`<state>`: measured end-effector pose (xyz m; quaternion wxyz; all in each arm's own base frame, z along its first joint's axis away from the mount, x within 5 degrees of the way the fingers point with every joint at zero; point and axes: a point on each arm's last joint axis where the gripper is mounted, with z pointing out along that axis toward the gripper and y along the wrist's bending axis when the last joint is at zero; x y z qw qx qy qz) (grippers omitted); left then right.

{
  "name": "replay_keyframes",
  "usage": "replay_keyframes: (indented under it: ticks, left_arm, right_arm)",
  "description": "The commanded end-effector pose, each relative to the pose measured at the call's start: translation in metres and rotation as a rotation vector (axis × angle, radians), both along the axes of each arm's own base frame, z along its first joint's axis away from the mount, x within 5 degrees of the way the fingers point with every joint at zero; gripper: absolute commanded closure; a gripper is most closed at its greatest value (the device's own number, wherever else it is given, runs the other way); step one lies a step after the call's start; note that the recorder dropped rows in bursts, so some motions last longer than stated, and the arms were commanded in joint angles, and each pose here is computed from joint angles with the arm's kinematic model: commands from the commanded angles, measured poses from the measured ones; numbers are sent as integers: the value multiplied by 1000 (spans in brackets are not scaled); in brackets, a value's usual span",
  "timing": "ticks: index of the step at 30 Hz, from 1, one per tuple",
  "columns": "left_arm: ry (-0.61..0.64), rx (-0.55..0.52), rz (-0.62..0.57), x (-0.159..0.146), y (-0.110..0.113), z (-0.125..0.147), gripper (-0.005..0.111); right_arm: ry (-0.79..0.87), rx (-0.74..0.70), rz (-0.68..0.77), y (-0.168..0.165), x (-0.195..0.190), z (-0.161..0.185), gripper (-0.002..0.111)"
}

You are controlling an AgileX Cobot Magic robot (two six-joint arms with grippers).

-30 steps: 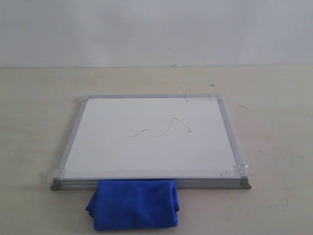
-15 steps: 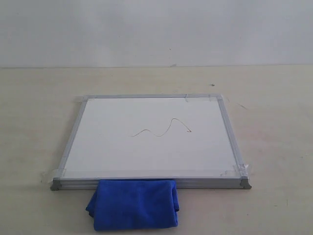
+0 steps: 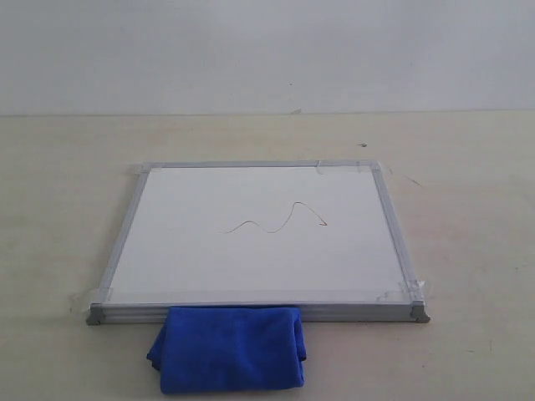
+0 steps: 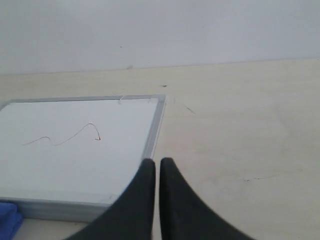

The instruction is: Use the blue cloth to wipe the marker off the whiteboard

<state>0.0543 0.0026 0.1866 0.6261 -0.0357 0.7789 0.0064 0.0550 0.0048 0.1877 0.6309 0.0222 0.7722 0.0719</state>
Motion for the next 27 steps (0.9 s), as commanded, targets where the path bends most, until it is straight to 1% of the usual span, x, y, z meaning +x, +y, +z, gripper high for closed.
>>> replay_keyframes:
  ticks: [1,3,9,13,16,20,23,25,27]
  left_arm:
    - [-2,-6,4,0,0,-1,102]
    - [-2,-6,4,0,0,-1,102]
    - [-2,-6,4,0,0,-1,102]
    - [-2,-6,4,0,0,-1,102]
    - [-2,-6,4,0,0,-1,102]
    - [-2,-6,4,0,0,-1,102]
    - [-2,-6,4,0,0,-1,102]
    - [-2,-6,4,0,0,-1,102]
    - [-2,-6,4,0,0,-1,102]
  right_arm:
    - [-77,80,5,1,-3,25,108]
    - [-131,100,11,1,-7,46,108]
    - [-182,125,32,2,-25,92,108]
    - [-259,130,35,1,-33,114,108]
    - [-365,142,29,0,-35,124,108]
    - [-450,292,50,1,-38,134,108]
    - [-516,237,51,0,-46,152,108]
    - [-503,165,52,1,-44,166,108]
    - [-442,108,60,2,-37,179,108]
